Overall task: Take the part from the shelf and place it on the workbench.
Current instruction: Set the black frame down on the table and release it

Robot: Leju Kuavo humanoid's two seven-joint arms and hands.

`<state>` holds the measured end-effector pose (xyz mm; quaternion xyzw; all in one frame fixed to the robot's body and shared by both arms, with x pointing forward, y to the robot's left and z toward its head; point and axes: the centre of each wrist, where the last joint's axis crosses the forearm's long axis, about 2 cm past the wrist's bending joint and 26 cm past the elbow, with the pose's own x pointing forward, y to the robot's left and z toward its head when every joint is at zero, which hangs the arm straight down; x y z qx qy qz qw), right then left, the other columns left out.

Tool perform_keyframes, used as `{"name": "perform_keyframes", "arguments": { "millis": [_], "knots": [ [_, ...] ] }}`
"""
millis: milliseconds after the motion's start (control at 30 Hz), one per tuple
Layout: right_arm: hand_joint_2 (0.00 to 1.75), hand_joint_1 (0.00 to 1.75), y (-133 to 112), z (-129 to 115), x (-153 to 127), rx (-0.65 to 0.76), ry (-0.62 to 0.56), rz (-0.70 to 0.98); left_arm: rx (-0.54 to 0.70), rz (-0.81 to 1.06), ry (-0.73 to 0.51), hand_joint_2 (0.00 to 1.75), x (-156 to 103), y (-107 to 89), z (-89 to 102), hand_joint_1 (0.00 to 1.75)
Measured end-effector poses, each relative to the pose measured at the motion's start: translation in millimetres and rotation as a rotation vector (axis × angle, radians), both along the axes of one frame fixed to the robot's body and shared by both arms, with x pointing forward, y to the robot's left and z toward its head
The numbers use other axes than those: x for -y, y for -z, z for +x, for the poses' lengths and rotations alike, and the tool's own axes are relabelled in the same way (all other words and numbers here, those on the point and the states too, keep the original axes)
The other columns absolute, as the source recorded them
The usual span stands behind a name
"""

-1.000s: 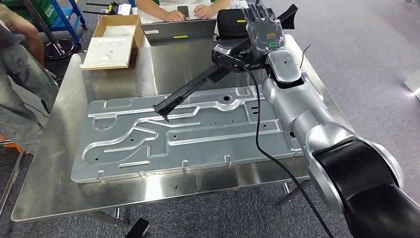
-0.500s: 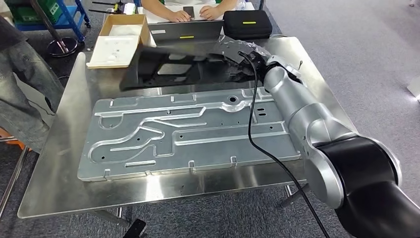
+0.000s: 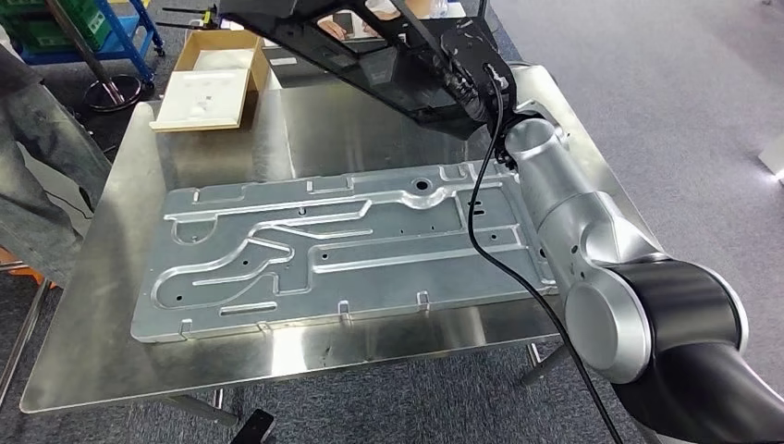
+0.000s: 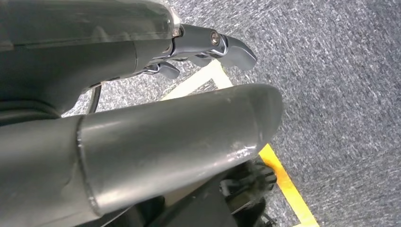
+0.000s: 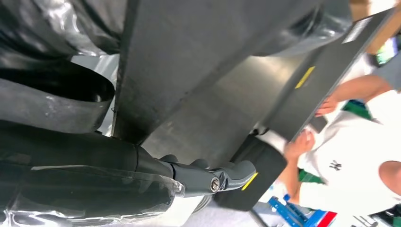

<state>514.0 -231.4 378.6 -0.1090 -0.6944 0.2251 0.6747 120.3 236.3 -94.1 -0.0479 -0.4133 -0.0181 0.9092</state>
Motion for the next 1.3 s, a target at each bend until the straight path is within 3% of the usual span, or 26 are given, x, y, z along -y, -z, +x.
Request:
{"name": "perform_keyframes", "arguments": {
  "millis": [100, 233, 367, 500, 700, 767, 867, 933, 1000, 1133, 1300],
  "knots": [
    [0.00, 0.00, -0.9, 0.3, 1.4, 0.009, 0.028, 0.022, 0.000, 0.001, -0.002, 0.00, -0.3, 0.1, -0.4, 0.00],
    [0.00, 0.00, 0.7, 0.4, 3.4, -0.015, -0.066, 0.091, 0.003, 0.004, 0.002, 0.00, -1.0, 0.1, -0.1, 0.00],
    [0.00, 0.00, 8.6, 0.0, 5.8, 0.015, 0.043, 0.053, 0.003, 0.004, -0.004, 0.00, -1.2, 0.4, -1.1, 0.00],
    [0.00, 0.00, -0.2, -1.2, 3.0, 0.188, 0.272, -0.228, 0.000, 0.003, -0.007, 0.00, -0.9, 0.8, -2.7, 0.00],
    [0.00, 0.00, 1.9, -6.4, -5.9, 0.447, 0.422, -0.575, 0.001, 0.011, 0.009, 0.00, 0.0, 0.5, -1.7, 0.00],
    [0.00, 0.00, 5.3, -6.5, -8.4, 0.392, 0.375, -0.546, -0.001, 0.012, 0.006, 0.00, 0.4, 0.6, -2.3, 0.00],
    [0.00, 0.00, 14.4, -5.8, -18.0, 0.106, 0.158, -0.365, -0.006, 0.011, -0.005, 0.00, -0.5, 1.2, -4.3, 0.00],
    [0.00, 0.00, 16.3, -6.4, -24.5, 0.037, 0.081, -0.338, -0.005, 0.012, -0.008, 0.00, -1.9, 1.2, -4.0, 0.00],
    [0.00, 0.00, 13.6, -6.7, -25.8, 0.101, 0.150, -0.409, -0.002, 0.014, -0.007, 0.00, -2.9, 1.0, -2.6, 0.00],
    [0.00, 0.00, 7.1, -7.7, -15.7, 0.404, 0.357, -0.643, -0.007, 0.016, 0.005, 0.00, -0.5, 1.1, -4.2, 0.00],
    [0.00, 0.00, 13.1, -8.1, -11.2, 0.433, 0.278, -0.815, -0.004, 0.014, 0.002, 0.00, 1.5, 0.6, -2.9, 0.00]
  ]
}}
